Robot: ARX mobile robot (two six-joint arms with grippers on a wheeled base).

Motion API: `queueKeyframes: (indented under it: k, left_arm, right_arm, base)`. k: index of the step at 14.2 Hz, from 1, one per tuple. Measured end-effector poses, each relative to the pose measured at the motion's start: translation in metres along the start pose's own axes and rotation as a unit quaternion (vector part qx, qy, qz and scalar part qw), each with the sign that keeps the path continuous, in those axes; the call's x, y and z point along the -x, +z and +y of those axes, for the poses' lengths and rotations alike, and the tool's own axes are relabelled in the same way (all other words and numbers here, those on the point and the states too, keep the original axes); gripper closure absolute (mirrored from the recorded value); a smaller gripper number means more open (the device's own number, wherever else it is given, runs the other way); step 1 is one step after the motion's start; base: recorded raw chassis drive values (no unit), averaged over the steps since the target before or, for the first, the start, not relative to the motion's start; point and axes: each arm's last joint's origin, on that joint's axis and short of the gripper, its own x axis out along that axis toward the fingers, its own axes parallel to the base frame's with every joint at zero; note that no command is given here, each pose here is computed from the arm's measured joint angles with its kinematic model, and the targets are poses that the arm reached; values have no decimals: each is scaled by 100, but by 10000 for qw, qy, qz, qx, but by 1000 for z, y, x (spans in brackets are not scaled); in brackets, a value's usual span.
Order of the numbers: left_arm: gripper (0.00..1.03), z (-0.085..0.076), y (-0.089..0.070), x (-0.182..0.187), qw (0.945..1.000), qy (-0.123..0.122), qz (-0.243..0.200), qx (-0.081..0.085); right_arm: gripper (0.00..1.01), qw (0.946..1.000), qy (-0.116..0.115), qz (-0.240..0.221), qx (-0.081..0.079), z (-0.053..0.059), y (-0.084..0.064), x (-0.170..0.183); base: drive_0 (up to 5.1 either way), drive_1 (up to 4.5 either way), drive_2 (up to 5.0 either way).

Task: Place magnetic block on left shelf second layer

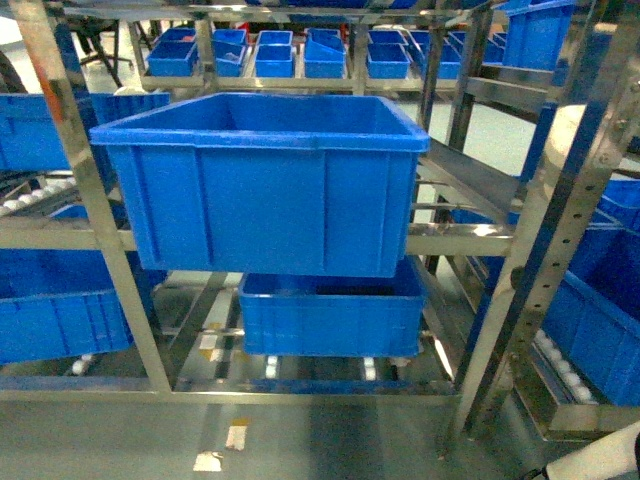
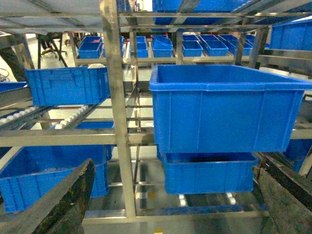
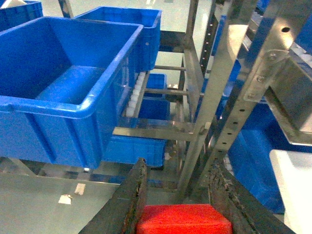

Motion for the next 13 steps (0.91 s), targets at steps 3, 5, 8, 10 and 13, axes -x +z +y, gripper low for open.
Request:
queueKeyframes:
  k: [3, 5, 8, 10, 13]
  left_arm:
    - [5, 0, 0, 0, 10000, 6, -2, 0]
    - [5, 0, 0, 0, 10000, 0, -2, 0]
    - [5, 0, 0, 0, 10000, 0, -15, 0]
    - [5, 0, 0, 0, 10000, 2, -8, 0]
    - [5, 0, 0, 0, 10000, 11, -10, 0]
  right_arm:
    - [68, 10000, 2, 23, 0, 0, 0, 0]
    - [68, 10000, 4, 13, 1, 0, 0, 0]
    - [68, 10000, -3, 15, -1, 0, 0, 0]
    - [68, 10000, 4, 32, 1, 0, -1, -1]
    - [68, 10000, 54, 26, 8, 2, -1, -1]
  base:
    - [-509, 232, 232]
    - [-505, 235, 235]
    - [-501, 240, 240]
    - [-254, 116, 116]
    - [-5, 133, -143]
